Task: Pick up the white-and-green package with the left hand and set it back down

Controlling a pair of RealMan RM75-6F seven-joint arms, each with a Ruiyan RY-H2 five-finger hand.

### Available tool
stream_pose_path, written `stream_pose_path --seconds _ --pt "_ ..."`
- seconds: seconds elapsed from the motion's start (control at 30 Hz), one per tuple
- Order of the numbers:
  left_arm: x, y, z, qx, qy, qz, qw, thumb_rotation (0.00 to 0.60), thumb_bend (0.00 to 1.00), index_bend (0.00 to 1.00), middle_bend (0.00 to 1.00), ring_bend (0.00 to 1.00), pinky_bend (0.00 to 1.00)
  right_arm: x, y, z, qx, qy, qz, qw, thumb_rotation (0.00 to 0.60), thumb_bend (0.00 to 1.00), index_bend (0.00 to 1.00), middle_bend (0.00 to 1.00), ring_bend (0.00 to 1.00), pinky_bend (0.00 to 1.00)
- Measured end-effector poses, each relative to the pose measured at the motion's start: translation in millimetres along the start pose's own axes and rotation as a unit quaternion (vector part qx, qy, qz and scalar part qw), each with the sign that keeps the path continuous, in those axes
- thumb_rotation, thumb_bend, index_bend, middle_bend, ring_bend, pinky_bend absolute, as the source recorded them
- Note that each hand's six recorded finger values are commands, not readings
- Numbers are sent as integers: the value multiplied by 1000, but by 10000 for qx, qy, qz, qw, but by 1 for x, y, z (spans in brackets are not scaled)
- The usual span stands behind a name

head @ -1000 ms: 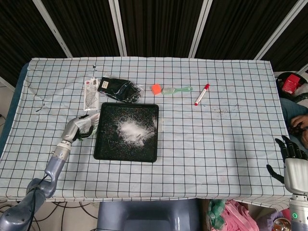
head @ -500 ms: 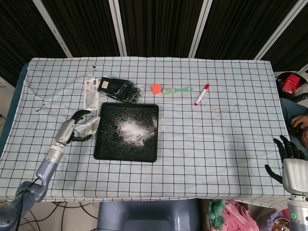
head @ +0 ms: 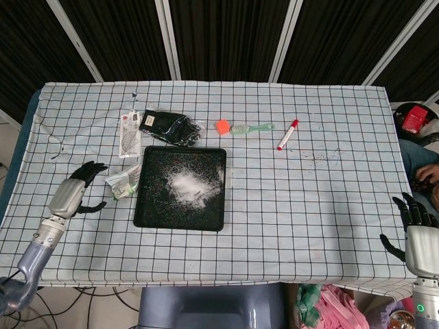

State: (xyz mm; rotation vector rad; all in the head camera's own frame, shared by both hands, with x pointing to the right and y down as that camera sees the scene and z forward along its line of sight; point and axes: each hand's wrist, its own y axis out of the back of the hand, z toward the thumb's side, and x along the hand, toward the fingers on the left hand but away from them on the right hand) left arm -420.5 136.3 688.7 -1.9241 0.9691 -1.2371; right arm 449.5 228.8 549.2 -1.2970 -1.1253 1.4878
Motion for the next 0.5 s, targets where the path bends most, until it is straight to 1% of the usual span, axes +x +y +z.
stream_pose_path --seconds 0.07,0.13,0.17,0.23,0.33,0.37,0.43,0.5 --pt "-13 12 -1 548 78 58 9985 600 202 141 111 22 130 0 0 1 -1 9 6 10000 600 143 165 98 166 317" --pt "-28 26 2 975 174 117 9950 600 204 141 112 22 130 0 -1 2 7 28 14 10000 600 143 165 98 165 316" --pt "-35 33 3 1095 225 147 9936 600 205 141 113 22 130 0 -1 2 9 36 21 10000 600 143 165 98 165 316" --pt "-50 49 5 1234 351 220 9915 600 207 141 113 22 130 1 -2 3 13 48 40 10000 600 143 165 98 165 317" --pt "-81 85 0 1358 659 436 9876 600 208 141 113 22 129 1 -3 4 23 59 63 10000 600 143 165 98 166 317" --pt "-91 94 -4 1393 752 497 9861 600 208 141 113 22 129 1 -3 4 27 61 68 10000 600 143 165 98 166 317" --pt "-113 109 -11 1440 945 593 9833 600 208 141 113 22 130 1 -4 5 35 72 82 9999 600 143 165 98 165 317" --pt "-122 114 -13 1463 988 610 9824 600 210 141 113 22 130 1 -5 5 40 77 89 9999 600 143 165 98 165 317"
